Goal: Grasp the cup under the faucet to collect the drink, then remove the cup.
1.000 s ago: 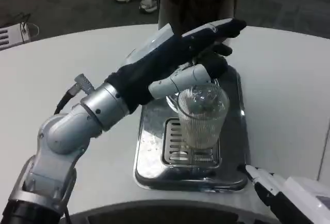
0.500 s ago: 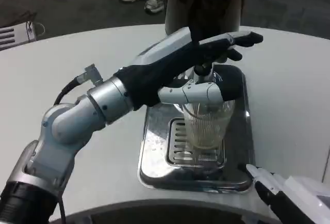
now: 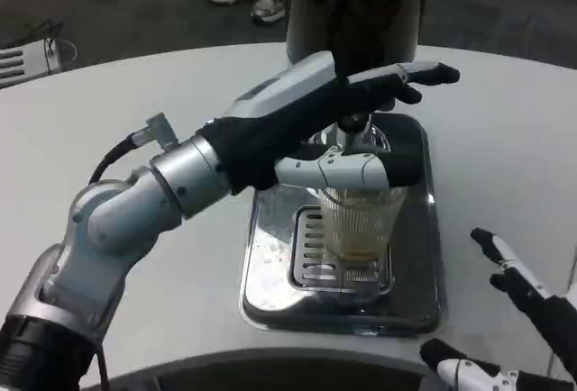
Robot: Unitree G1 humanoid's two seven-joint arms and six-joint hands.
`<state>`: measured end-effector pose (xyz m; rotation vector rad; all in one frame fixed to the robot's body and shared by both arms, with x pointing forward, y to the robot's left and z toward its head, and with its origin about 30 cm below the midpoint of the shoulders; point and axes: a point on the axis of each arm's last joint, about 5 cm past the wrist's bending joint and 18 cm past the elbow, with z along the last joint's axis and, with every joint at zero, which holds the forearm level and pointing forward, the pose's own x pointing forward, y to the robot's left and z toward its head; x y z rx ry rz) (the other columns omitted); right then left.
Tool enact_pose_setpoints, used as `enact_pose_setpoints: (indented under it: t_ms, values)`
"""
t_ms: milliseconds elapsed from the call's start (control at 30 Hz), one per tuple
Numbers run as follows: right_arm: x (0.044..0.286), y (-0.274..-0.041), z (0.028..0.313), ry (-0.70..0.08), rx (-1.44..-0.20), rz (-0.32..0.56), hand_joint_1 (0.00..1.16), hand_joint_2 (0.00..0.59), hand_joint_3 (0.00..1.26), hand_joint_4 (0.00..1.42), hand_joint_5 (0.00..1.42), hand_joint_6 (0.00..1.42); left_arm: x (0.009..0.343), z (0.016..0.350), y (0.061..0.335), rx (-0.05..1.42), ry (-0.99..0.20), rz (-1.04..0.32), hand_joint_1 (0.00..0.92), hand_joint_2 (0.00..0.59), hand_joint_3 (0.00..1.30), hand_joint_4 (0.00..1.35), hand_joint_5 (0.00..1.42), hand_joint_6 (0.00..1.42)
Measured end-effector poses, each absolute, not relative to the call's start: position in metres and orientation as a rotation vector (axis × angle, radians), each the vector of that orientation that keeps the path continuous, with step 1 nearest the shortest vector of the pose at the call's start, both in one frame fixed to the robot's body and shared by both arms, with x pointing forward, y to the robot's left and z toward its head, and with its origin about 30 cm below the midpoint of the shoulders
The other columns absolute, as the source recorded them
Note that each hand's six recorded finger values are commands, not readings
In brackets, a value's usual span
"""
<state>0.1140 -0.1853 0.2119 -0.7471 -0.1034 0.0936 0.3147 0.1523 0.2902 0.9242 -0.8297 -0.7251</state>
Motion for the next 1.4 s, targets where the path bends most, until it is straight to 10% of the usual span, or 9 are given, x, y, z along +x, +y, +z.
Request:
enact_pose_setpoints:
  t_ms: [667, 1400]
  values:
    - [0.189, -0.180, 0.183, -0.221, -0.558, 0.001, 0.71, 0.226, 0.00, 0.00, 0.00, 0.00, 0.312, 0.291, 0.154, 0.931, -0.826, -0.719, 0.000, 0.067, 0.18, 0.10, 0.18, 0.24]
    - [0.239, -0.162, 0.189, -0.292, -0.496, 0.106, 0.77, 0.202, 0.00, 0.00, 0.00, 0.00, 0.310, 0.293, 0.159, 0.930, -0.827, -0.700, 0.000, 0.069, 0.20, 0.11, 0.18, 0.24]
